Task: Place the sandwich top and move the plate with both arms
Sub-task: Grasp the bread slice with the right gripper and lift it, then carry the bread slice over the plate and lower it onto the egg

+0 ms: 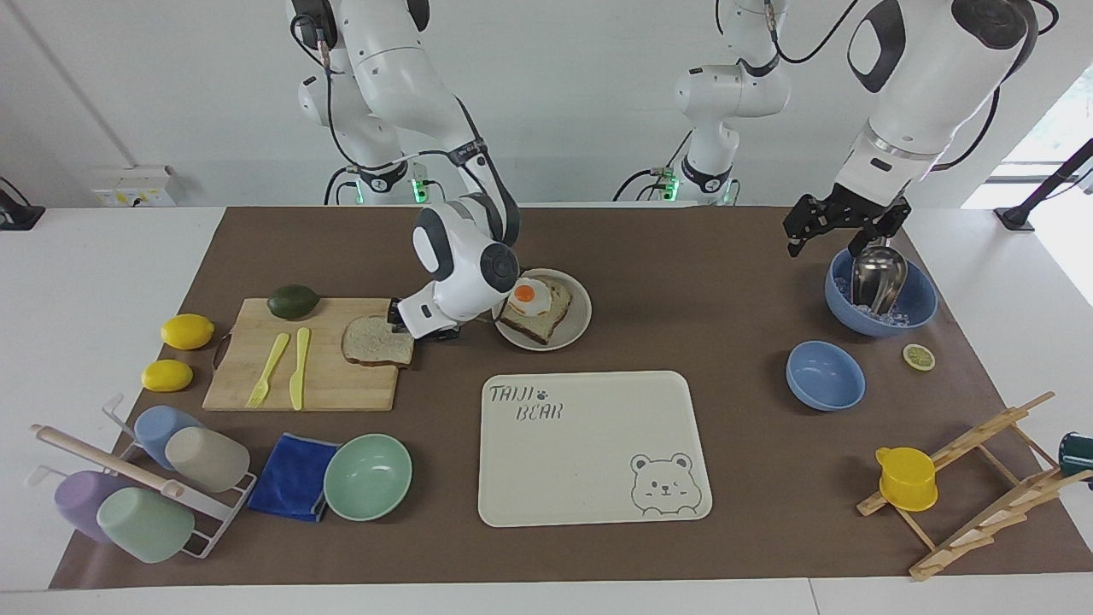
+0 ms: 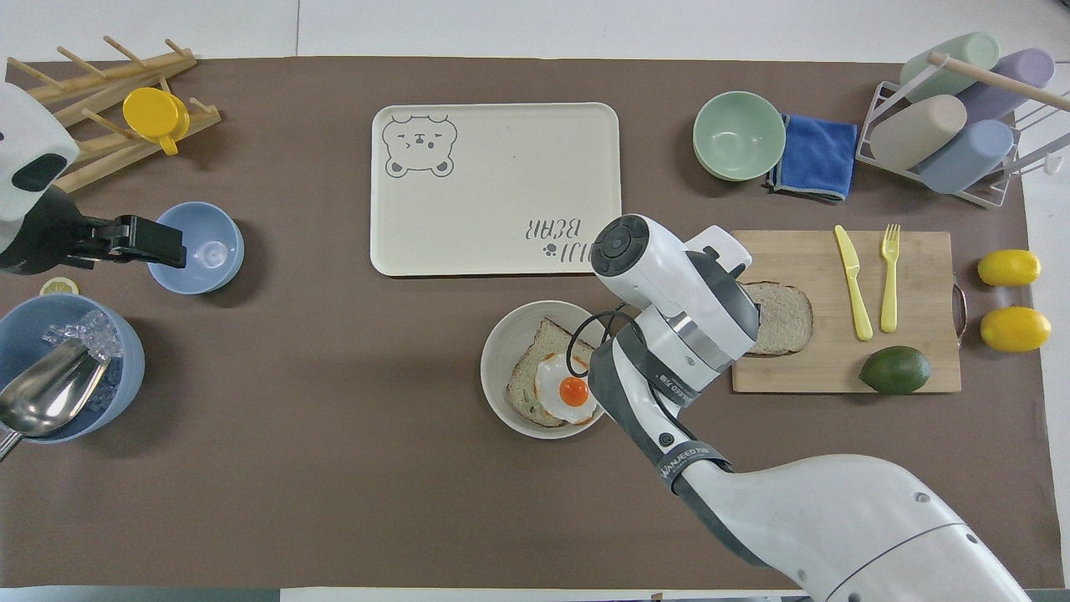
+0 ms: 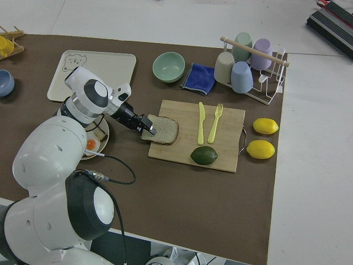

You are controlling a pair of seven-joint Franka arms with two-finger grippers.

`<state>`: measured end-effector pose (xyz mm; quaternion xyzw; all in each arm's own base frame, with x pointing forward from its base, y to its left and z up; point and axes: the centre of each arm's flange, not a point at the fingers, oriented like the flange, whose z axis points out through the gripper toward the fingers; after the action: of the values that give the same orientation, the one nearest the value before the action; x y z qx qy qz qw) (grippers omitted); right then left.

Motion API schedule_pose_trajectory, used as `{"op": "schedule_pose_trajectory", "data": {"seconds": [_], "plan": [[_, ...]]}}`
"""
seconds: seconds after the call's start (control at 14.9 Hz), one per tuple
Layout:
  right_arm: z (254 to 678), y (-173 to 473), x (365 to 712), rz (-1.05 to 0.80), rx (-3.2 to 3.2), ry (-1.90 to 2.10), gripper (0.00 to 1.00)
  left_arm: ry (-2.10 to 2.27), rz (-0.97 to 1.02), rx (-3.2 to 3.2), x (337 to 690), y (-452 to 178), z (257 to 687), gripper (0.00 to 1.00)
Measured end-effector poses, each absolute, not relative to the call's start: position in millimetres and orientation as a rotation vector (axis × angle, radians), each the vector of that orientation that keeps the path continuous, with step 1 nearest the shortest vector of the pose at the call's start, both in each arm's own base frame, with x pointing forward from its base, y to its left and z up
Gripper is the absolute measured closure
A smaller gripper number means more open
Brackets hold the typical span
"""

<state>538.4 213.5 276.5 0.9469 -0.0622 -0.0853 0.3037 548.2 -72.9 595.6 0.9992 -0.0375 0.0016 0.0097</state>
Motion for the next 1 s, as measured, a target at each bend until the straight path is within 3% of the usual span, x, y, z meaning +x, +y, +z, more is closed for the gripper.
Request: {"op": "schedule_pose_trajectory", "data": {"seconds": [0.2,0.47,1.0], "plan": [[293.2,226.3,535.4,-0.219,2.491,-0.142,0.88,-0.117,0.005,3.12,548.2,-72.9,595.6,0.0],[342.3,280.1,518.6,-0.247,2.42,-0.014,0.88,-0.117,0.005,3.12,548.2,-72.9,595.6,0.0],[396.5,379.8,434.9,-0.2,2.211,0.091,0.92,-0.117,0.005,3.12,548.2,-72.9,595.6,0.0]]}}
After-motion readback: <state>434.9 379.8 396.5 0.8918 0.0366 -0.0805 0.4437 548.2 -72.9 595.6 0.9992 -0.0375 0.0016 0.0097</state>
